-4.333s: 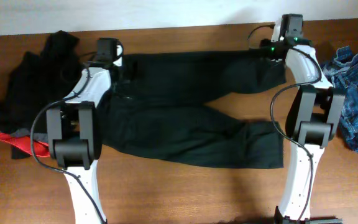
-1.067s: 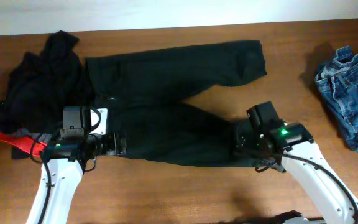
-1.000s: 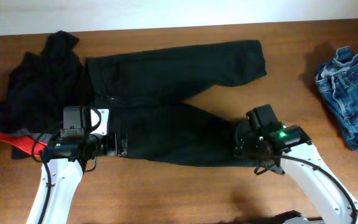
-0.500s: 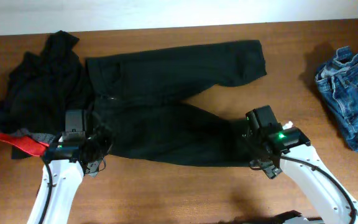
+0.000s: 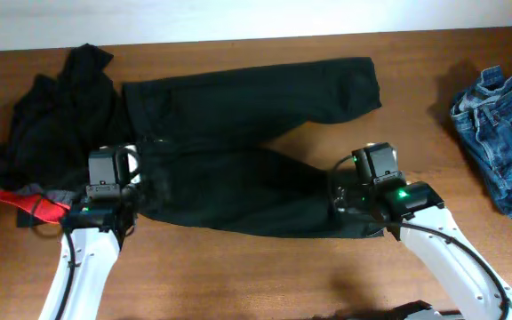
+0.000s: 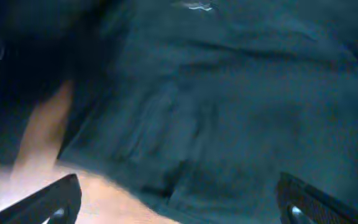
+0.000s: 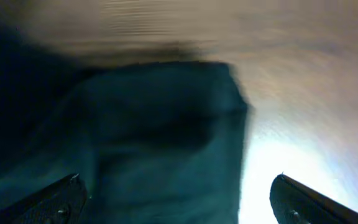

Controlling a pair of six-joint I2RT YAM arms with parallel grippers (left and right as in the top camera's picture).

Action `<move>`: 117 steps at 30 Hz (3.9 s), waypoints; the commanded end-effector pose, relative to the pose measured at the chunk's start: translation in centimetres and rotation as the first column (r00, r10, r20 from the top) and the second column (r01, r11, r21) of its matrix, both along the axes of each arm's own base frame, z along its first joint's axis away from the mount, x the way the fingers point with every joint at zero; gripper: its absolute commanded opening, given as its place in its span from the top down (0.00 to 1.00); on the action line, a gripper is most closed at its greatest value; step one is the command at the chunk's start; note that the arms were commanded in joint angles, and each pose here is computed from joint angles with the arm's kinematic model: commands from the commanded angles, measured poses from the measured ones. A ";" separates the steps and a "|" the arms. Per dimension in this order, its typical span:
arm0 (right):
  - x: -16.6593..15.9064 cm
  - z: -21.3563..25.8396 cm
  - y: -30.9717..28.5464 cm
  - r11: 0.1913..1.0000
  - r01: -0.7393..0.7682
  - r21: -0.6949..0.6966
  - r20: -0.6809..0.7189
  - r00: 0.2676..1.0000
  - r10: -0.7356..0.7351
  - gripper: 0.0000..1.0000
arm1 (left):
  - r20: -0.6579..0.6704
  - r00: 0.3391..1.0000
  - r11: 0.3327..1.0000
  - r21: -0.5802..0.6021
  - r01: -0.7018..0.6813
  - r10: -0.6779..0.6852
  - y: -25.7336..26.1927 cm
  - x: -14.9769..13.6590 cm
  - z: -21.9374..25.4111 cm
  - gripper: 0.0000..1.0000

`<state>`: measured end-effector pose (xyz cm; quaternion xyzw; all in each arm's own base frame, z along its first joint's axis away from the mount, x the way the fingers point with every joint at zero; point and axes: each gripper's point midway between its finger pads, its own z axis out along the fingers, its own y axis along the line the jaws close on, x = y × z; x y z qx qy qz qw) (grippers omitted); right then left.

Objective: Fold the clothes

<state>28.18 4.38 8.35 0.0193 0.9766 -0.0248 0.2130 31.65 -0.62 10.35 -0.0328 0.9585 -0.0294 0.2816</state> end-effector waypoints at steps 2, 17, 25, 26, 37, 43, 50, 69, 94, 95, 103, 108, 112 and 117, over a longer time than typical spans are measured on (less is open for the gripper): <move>0.0 -0.4 4.1 0.891 -0.453 0.036 0.003 0.891 0.453 0.00 | 0.136 0.684 0.695 0.045 0.718 -0.716 -7.5 -1.0 0.4 0.02; -5.7 1.3 13.3 0.642 -0.347 0.684 -0.040 0.860 0.509 0.01 | 0.242 0.663 0.555 -0.388 0.735 -0.709 -12.6 -4.0 0.0 0.01; -7.0 -1.5 9.7 0.835 0.061 0.548 -0.367 0.914 0.174 0.01 | -0.038 0.818 0.660 -0.612 0.435 -0.574 -12.1 -7.0 -1.4 0.11; -7.1 -2.5 7.7 0.881 0.180 0.438 -0.422 0.906 0.024 0.01 | -0.120 0.843 0.718 -0.594 0.361 -0.524 -11.3 -7.1 -2.3 0.11; -7.5 -3.3 -4.7 0.527 0.847 -0.074 -0.125 0.516 -0.847 0.01 | -0.488 0.547 0.643 0.039 -0.765 0.681 1.5 -9.2 -7.6 0.11; -5.8 -5.7 -4.5 0.526 0.848 -0.072 -0.114 0.517 -0.848 0.02 | -0.434 0.356 0.397 0.004 -0.918 0.827 2.3 -9.4 -9.7 0.11; -5.2 -6.9 -4.1 0.526 0.847 -0.076 -0.128 0.515 -0.848 0.01 | -0.303 0.442 0.394 -0.207 -0.895 0.844 3.0 -5.1 -11.0 0.20; -5.0 -7.0 -4.1 0.549 0.833 -0.073 -0.127 0.538 -0.833 0.02 | -0.462 0.503 0.377 -0.340 -0.861 0.731 -1.8 -2.2 -14.0 0.33; -4.0 -6.1 -2.7 0.748 0.659 -0.080 -0.201 0.724 -0.660 0.96 | -0.290 0.747 0.718 -0.220 -0.661 0.599 -0.5 -1.8 -13.5 0.99; -3.9 -5.7 -2.7 0.748 0.659 -0.072 -0.198 0.726 -0.659 0.96 | -0.275 0.770 0.743 -0.216 -0.633 0.576 -0.5 -1.4 -13.1 0.99; -3.3 -1.6 -2.2 0.751 0.660 0.037 -0.151 0.746 -0.648 0.96 | -0.144 0.869 0.846 -0.199 -0.494 0.474 -0.1 0.3 -8.7 0.99; -4.8 1.3 -2.4 0.749 0.655 0.095 -0.117 0.755 -0.645 0.96 | -0.003 0.866 0.851 -0.184 -0.493 0.501 1.4 -0.5 -3.3 0.99; -5.8 2.2 -2.7 0.749 0.655 0.102 -0.113 0.756 -0.645 0.96 | 0.057 0.863 0.851 -0.210 -0.482 0.503 1.6 -1.8 -0.2 0.99; -7.7 3.5 -3.0 0.747 0.655 0.114 -0.117 0.756 -0.644 0.96 | 0.082 0.860 0.850 -0.225 -0.476 0.503 1.8 -4.8 2.3 0.99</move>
